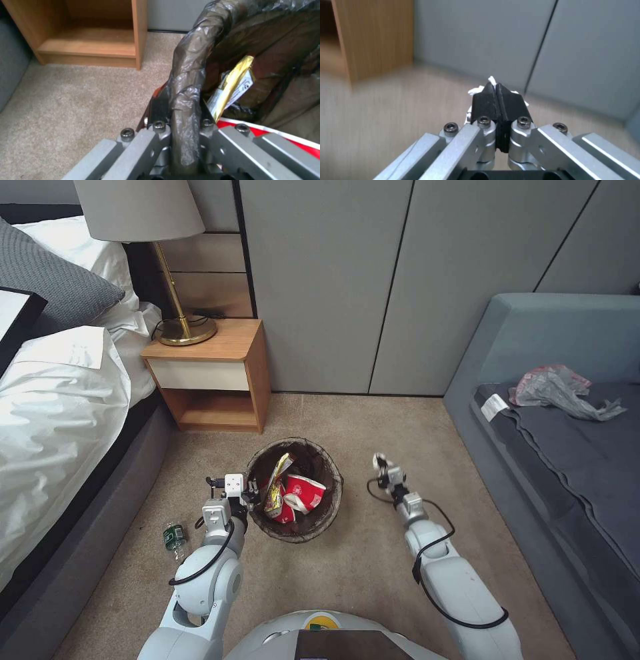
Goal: Pick up the trash bin, then pick up the garbage from the floor and place it into the trash bin.
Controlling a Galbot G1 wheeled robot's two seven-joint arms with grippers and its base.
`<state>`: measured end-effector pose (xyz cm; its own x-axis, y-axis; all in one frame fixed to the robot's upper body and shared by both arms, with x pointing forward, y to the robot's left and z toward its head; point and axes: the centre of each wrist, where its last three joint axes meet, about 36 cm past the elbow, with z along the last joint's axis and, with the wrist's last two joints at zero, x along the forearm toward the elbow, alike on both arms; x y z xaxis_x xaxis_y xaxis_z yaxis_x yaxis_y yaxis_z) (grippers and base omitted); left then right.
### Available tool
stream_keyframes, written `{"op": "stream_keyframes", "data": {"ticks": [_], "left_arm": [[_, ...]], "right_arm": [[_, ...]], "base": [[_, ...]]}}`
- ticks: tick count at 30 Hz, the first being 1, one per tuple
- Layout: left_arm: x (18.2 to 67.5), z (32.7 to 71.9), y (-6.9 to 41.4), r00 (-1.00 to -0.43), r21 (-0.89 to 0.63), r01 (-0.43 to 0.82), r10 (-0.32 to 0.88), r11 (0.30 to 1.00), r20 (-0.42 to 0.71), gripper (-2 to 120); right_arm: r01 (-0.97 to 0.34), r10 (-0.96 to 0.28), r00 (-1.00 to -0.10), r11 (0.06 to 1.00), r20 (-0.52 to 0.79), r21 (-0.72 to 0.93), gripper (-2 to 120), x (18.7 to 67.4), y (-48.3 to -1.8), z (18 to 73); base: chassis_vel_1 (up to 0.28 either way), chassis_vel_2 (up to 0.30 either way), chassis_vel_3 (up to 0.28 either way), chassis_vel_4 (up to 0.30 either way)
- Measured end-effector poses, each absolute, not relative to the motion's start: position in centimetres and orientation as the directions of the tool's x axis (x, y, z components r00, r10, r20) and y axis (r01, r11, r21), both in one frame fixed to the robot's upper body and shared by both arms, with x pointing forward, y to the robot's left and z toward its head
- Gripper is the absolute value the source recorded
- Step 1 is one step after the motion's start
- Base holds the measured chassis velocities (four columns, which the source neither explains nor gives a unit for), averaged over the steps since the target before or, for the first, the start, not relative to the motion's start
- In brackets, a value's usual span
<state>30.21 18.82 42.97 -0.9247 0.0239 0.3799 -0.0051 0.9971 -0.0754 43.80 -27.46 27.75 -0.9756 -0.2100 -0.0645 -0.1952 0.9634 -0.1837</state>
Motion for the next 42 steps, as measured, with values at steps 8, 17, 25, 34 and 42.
{"op": "stream_keyframes", "data": {"ticks": [8,17,25,34,42], "left_arm": [[30.0,42.7,18.7,-0.921,-0.074,0.001,0.029,0.997,0.389,0],[29.9,42.5,18.1,-0.912,-0.09,0.024,0.059,0.996,0.407,0],[29.9,42.5,17.8,-0.91,-0.097,0.027,0.065,0.995,0.41,0],[29.9,42.6,17.9,-0.912,-0.1,0.025,0.064,0.995,0.406,0],[29.9,42.8,17.9,-0.913,-0.102,0.025,0.064,0.994,0.402,0]], "right_arm": [[-0.371,-0.406,-0.768,0.912,-0.495,-0.174,0,43.8,-24.8,42.3],[-0.706,-0.671,-0.523,0.687,-0.526,-0.174,0,38.8,-19.1,44.8],[-0.801,-0.789,-0.484,0.573,-0.378,-0.172,0,36.9,-15.7,40.0],[-0.811,-0.807,-0.505,0.565,-0.307,-0.153,0,36.4,-14.6,35.8],[-0.8,-0.802,-0.534,0.582,-0.267,-0.148,0,36.4,-15.2,33.8]], "base": [[0.0,0.0,0.0,0.0],[0.0,0.0,0.0,0.0],[0.0,0.0,0.0,0.0],[0.0,0.0,0.0,0.0],[0.0,0.0,0.0,0.0]]}}
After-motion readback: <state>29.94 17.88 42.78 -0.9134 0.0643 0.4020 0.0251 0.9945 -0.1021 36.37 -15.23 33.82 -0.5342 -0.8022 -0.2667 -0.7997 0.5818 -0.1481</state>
